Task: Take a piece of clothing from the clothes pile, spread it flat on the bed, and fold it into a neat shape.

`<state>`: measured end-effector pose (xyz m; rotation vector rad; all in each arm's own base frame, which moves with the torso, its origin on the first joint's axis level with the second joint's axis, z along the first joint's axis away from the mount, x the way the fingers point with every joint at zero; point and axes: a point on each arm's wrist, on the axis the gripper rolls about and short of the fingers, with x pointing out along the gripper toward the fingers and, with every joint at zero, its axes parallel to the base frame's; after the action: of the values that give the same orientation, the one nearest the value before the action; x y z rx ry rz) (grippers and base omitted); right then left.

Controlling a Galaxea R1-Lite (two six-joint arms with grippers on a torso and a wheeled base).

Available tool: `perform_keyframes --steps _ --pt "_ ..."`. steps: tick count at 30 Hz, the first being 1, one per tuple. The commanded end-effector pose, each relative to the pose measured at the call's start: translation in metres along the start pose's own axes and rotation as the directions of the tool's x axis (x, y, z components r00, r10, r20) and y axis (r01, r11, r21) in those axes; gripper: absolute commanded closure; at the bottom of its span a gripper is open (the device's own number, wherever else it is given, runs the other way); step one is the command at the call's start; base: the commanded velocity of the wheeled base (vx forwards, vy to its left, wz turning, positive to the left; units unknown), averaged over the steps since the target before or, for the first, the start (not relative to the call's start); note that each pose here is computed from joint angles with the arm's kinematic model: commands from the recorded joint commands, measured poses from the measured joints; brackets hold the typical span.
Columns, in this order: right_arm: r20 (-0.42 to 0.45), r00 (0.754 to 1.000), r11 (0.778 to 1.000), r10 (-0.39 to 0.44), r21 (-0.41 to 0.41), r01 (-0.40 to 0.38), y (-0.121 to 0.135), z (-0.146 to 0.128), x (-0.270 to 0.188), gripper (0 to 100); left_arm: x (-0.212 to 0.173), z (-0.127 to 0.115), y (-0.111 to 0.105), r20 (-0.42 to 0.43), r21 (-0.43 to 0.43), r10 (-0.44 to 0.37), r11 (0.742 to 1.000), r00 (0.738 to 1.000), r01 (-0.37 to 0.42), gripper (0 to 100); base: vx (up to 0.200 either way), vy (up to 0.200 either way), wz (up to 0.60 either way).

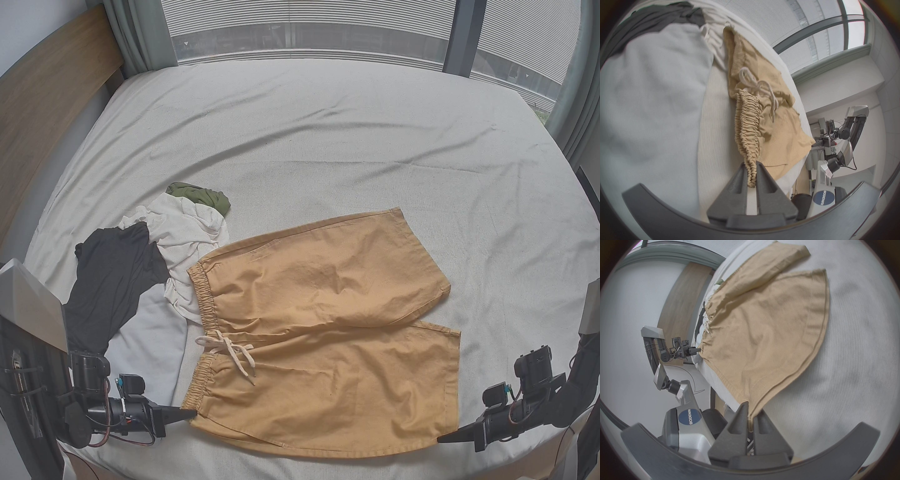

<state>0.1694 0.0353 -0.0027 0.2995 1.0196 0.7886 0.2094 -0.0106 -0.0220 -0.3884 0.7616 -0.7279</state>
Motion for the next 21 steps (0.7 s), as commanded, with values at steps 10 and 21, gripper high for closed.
perform_keyframes --steps 10,21 --pt "0.218 0.976 0.997 0.025 -0.082 -0.007 0.005 0.025 -0.009 100 0.005 0.031 -0.015 0.12 -0.049 -0.067 0.996 0.991 0.073 100 0.0 0.0 0.0" --pt "0.366 0.929 0.996 0.061 -0.085 -0.032 0.009 0.045 -0.014 100 0.006 0.051 -0.026 0.177 -0.09 -0.111 0.988 0.978 0.128 100 0.0 0.0 0.0"
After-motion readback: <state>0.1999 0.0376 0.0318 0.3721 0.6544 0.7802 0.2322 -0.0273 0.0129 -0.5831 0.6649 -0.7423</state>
